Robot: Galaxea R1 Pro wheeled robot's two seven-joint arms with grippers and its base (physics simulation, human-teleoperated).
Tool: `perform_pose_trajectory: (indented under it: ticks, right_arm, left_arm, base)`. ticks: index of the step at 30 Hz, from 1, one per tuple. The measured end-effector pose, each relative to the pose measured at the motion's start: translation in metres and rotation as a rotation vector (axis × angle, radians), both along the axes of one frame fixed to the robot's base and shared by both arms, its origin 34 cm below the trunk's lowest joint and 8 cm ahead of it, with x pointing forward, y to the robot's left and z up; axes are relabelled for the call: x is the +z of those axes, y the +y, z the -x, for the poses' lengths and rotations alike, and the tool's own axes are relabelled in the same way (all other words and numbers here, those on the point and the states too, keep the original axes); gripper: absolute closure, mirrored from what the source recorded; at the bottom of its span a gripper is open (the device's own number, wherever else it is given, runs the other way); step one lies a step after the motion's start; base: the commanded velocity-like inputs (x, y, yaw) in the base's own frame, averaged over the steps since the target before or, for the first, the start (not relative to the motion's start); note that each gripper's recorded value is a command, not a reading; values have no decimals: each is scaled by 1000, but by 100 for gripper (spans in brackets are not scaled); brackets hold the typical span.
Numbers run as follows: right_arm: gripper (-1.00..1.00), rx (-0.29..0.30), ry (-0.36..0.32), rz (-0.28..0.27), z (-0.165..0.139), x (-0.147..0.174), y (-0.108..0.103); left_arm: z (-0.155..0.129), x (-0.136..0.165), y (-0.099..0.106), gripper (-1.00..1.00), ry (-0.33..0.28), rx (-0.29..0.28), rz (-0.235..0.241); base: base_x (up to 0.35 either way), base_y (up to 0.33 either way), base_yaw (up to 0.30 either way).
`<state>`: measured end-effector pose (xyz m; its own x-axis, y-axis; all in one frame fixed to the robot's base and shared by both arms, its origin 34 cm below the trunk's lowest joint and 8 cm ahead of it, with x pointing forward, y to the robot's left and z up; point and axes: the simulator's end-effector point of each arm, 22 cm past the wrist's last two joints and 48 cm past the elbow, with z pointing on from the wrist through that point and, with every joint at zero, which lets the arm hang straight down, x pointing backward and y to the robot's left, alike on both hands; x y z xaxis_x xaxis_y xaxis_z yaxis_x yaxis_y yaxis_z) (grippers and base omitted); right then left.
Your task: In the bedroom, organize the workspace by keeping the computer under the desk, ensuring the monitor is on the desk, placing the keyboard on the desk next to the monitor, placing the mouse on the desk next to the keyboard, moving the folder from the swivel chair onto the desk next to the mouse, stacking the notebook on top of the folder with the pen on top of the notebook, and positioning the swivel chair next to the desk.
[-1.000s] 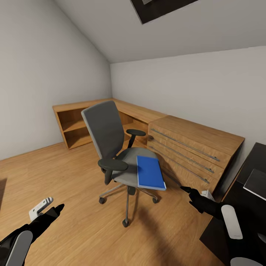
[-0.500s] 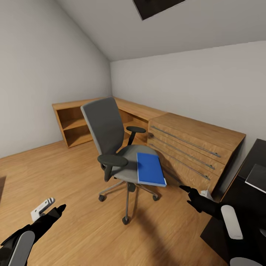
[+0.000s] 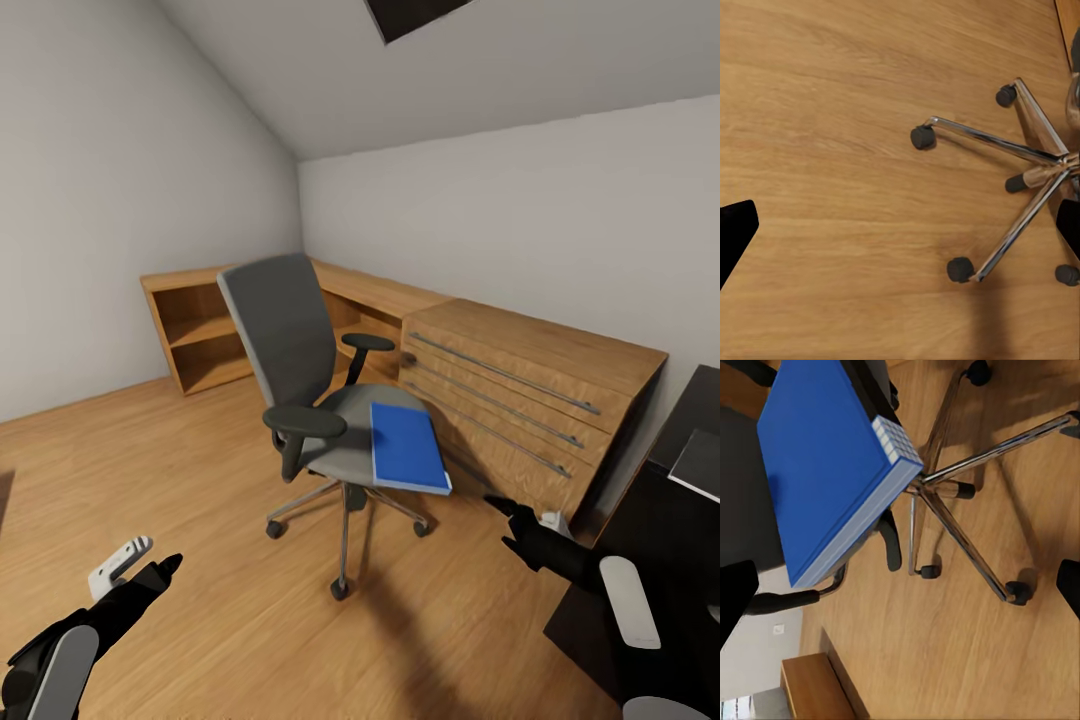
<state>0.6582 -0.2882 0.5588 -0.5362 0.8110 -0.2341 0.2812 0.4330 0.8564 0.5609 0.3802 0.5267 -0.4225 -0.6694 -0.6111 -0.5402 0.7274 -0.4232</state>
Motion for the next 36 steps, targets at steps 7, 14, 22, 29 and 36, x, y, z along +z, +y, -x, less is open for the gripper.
perform_pose_trajectory:
  ticks: [7, 14, 22, 29, 36]
  right_arm:
    - [-100, 13, -51, -26, 0, -3, 1]
    - [-100, 11, -59, -12, 4, -16, -10]
    - [-100, 24, -107, -39, 7, -23, -8]
    - [-100, -4, -38, -74, 18, -77, -16]
    - [-100, -50, 1, -93, -3, -101, -33]
  left_arm:
    - [4, -15, 0, -100, -1, 0, 1]
    - [7, -31, -1, -100, -1, -1, 3]
    - [12, -50, -4, -100, 0, -2, 8]
    - [17, -66, -3, -100, 0, -2, 7]
    - [19, -80, -4, -100, 16, -2, 7]
  base:
    - [0, 0, 0]
    - [0, 0, 0]
    - [0, 0, 0]
    - [0, 0, 0]
    - [0, 0, 0]
